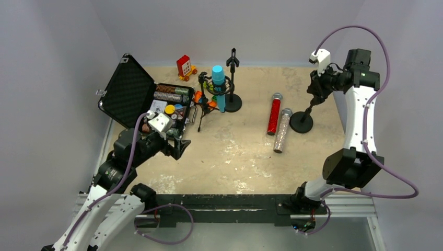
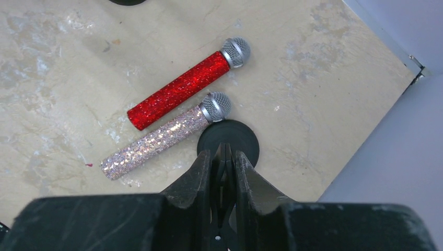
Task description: Attach the microphones to the stand
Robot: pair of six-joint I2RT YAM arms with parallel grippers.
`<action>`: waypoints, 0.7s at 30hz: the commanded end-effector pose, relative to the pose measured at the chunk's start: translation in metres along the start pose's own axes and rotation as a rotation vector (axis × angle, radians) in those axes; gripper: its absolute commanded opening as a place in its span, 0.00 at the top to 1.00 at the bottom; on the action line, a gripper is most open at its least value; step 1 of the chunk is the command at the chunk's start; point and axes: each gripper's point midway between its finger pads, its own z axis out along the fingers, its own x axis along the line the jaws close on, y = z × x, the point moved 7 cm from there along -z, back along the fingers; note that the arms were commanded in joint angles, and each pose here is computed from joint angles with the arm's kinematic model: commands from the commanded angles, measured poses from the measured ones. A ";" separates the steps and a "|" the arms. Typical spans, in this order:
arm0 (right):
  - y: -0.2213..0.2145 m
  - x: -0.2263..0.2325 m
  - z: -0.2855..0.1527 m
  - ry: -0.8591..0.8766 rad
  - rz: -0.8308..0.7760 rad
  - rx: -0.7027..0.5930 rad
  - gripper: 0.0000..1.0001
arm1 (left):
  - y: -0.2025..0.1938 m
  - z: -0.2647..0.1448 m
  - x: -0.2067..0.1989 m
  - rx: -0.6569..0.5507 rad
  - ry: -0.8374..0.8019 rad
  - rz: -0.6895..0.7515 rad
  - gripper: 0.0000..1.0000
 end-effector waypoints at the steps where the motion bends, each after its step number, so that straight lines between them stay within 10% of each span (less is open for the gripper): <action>1: 0.006 0.036 -0.014 0.125 0.021 -0.003 1.00 | 0.006 0.000 -0.003 -0.043 -0.036 0.032 0.01; 21: 0.015 0.115 -0.002 0.433 -0.070 -0.038 1.00 | 0.009 -0.003 -0.017 -0.091 -0.167 0.048 0.02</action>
